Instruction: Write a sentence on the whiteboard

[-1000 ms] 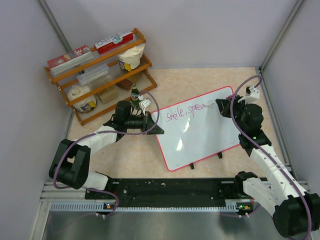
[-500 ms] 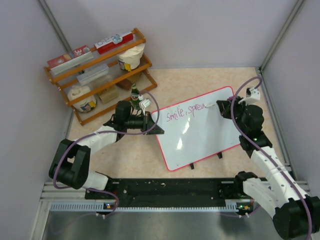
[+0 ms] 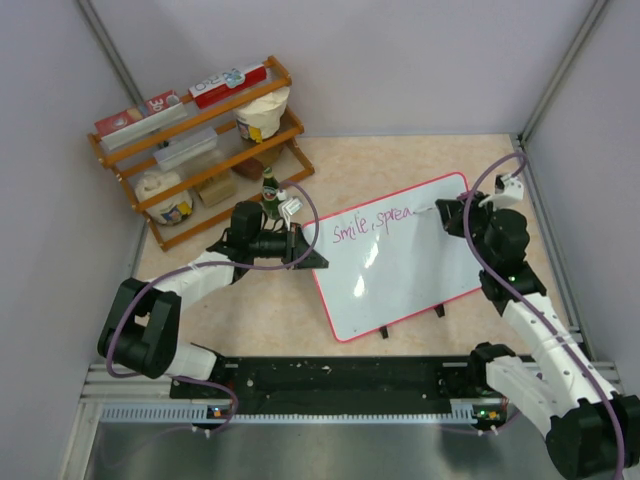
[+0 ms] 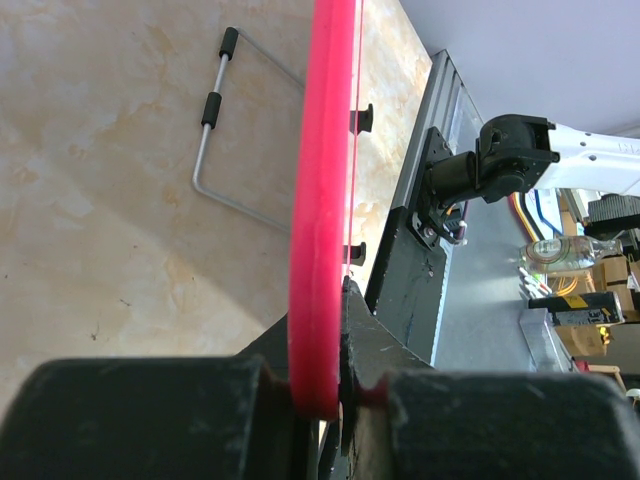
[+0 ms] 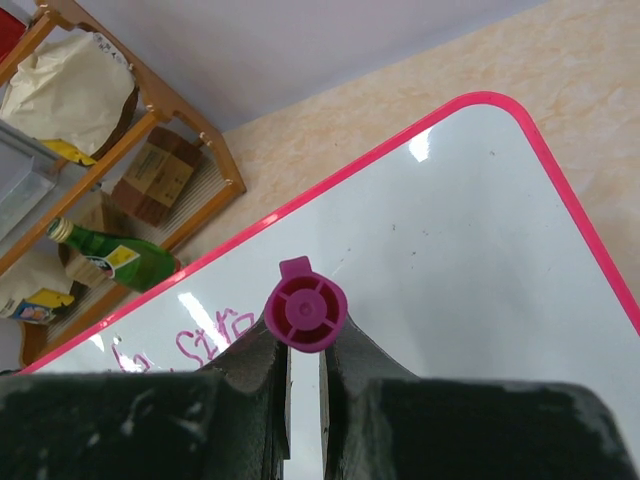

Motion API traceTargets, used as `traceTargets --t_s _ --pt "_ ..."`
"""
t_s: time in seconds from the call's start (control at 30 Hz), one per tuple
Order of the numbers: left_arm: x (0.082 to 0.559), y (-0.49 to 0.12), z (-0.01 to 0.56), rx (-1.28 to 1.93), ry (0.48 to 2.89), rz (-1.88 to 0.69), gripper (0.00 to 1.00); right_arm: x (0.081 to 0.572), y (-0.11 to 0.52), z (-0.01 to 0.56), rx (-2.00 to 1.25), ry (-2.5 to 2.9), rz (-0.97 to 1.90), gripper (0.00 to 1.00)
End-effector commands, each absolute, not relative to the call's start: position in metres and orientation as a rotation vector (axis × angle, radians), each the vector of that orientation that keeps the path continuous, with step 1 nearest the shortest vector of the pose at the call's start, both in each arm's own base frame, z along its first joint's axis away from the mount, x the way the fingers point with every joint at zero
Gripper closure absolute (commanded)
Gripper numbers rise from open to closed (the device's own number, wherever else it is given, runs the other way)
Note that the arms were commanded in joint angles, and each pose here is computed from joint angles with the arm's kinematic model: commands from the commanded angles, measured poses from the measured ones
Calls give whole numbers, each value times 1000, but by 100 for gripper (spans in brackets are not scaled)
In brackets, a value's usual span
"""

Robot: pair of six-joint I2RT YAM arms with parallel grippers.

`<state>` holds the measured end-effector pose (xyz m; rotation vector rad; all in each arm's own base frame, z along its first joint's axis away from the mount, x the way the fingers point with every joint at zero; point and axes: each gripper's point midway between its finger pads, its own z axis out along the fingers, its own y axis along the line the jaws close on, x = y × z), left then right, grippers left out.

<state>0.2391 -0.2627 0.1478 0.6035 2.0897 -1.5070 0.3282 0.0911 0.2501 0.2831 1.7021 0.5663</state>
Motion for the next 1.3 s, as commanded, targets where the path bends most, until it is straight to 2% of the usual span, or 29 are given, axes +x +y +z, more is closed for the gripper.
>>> traceTargets --t_s 0.0,0.67,1.27 --pt "226 -250 79 736 2216 -1277 100 334 81 295 305 1582 545 100" --pt "226 -250 79 739 2214 -1276 100 346 88 278 297 1630 560 100" --pt "226 -250 79 739 2214 -1276 100 330 91 244 248 1726 547 100"
